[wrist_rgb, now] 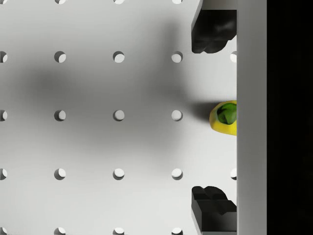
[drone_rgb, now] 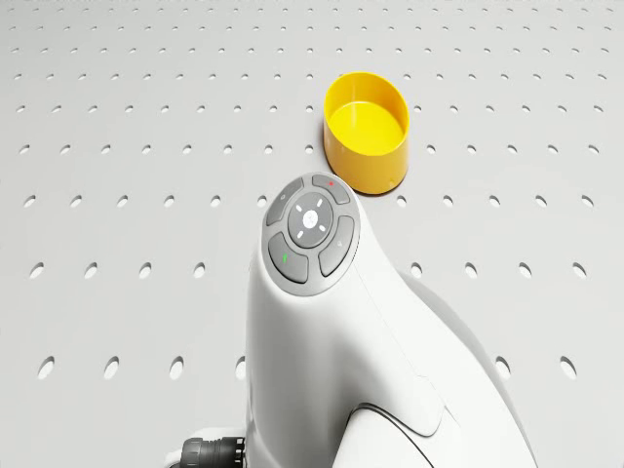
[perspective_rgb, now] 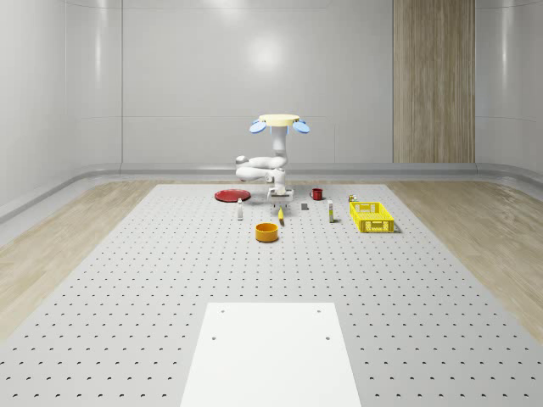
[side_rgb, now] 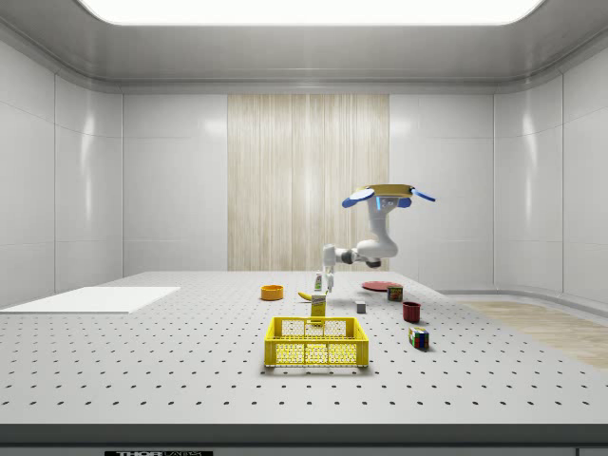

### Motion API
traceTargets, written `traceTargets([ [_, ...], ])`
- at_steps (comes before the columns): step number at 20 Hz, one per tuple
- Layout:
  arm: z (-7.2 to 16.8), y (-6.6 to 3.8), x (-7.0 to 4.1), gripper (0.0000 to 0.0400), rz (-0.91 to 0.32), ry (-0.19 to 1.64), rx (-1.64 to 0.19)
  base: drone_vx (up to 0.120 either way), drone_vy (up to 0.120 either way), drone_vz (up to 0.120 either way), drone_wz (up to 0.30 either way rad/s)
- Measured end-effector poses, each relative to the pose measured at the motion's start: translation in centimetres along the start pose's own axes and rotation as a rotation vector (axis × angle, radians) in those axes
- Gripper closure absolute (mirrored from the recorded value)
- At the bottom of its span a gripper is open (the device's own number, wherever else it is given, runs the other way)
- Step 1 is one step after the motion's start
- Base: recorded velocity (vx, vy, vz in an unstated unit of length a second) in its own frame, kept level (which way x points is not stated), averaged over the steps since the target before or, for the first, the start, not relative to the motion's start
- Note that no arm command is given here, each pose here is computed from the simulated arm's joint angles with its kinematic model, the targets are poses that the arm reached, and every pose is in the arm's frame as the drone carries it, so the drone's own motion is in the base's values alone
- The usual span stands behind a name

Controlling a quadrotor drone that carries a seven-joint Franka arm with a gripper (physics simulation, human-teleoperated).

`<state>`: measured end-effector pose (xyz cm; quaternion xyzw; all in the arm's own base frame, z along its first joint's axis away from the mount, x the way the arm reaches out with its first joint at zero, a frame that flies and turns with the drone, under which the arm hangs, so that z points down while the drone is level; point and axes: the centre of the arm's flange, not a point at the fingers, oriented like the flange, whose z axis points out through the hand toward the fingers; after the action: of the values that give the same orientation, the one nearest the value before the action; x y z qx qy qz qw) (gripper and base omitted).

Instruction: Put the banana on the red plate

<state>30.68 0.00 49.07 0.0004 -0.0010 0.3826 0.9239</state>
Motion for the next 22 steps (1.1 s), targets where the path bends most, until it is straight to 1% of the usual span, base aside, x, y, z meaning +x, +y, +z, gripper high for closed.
traceTargets([
  [18,0.0,0.0,0.0,0.0,0.0,0.0,0.0,0.12,0.0,0.0,0.0],
  [22,0.68,0.0,0.0,0.0,0.0,0.0,0.0,0.01,0.0,0.0,0.0],
])
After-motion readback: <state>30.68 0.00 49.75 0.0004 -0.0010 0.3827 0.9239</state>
